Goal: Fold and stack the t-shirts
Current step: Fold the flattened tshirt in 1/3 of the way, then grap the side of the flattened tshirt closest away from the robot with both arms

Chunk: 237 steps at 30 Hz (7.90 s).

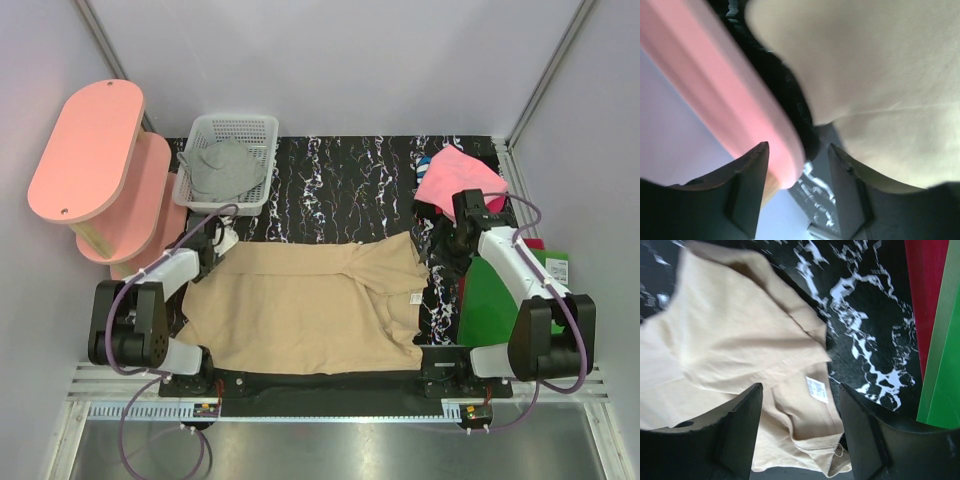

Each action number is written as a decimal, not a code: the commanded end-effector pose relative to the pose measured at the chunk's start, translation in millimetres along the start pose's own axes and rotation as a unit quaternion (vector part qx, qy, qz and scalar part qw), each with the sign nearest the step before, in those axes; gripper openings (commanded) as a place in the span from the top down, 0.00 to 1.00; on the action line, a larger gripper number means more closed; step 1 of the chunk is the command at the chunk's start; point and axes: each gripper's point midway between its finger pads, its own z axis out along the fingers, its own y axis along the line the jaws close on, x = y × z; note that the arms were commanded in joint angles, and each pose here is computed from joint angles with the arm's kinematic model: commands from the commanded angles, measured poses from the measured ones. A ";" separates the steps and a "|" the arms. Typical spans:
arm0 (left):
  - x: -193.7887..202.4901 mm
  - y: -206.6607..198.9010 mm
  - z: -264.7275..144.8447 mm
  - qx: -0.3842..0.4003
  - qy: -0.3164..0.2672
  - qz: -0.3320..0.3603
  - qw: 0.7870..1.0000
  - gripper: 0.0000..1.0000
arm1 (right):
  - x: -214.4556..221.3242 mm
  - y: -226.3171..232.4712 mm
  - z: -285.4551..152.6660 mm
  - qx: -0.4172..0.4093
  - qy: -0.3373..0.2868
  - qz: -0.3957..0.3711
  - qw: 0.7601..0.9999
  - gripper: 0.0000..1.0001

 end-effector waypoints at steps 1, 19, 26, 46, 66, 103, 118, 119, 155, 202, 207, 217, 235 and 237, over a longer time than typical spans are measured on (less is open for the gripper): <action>-29.7 39.9 -42.9 -0.011 -0.055 -0.043 0.997 0.43 | -39.9 34.9 -41.5 -0.051 -0.070 -0.006 0.996 0.30; -101.2 -4.3 4.4 0.051 -0.045 -0.026 0.997 0.55 | -41.3 123.2 76.1 -0.073 0.038 -0.050 0.995 0.41; -82.1 -12.1 29.3 0.050 -0.017 -0.022 0.998 0.57 | -40.0 74.9 102.5 0.014 0.028 -0.042 0.999 0.43; -87.8 -18.4 2.6 0.068 -0.054 -0.038 0.996 0.58 | -54.5 27.8 115.8 0.042 0.044 0.016 0.998 0.48; -70.9 5.5 34.2 0.039 -0.025 -0.047 0.998 0.58 | -105.1 12.8 103.5 0.070 0.028 0.040 0.996 0.53; -70.4 -48.1 -12.8 0.085 -0.026 -0.014 0.996 0.55 | 12.5 66.5 65.6 -0.001 0.064 -0.067 0.996 0.55; -108.7 -38.4 15.0 0.071 -0.029 -0.027 0.997 0.57 | -45.5 67.3 112.6 0.038 0.064 -0.052 0.996 0.59; -112.5 -35.8 14.4 0.070 -0.032 -0.030 0.997 0.57 | -52.9 62.2 116.0 0.041 0.065 -0.042 0.996 0.59; 80.6 -102.5 -85.0 0.093 -0.038 -0.008 0.995 0.46 | 125.6 -0.5 -36.6 -0.042 0.051 -0.033 0.997 0.37; 135.0 -102.7 -57.6 0.289 0.052 -0.137 0.946 0.49 | 164.1 -20.4 -53.7 0.023 0.076 -0.067 0.995 0.37; 133.8 -104.5 -51.7 0.302 0.055 -0.138 0.942 0.73 | 174.5 -27.3 -53.2 0.031 0.082 -0.062 0.994 0.41; 130.8 -89.0 -44.3 0.294 0.051 -0.142 0.944 1.00 | 184.6 -12.7 -19.2 0.068 0.059 -0.059 0.994 0.38; 130.4 -67.1 -42.3 0.278 0.050 -0.149 0.948 1.00 | 138.6 -26.0 7.3 0.175 -0.092 -0.019 0.980 0.36; 130.7 -64.5 -42.6 0.273 0.049 -0.148 0.949 1.00 | 139.7 -30.4 13.1 0.188 -0.092 -0.021 0.978 0.39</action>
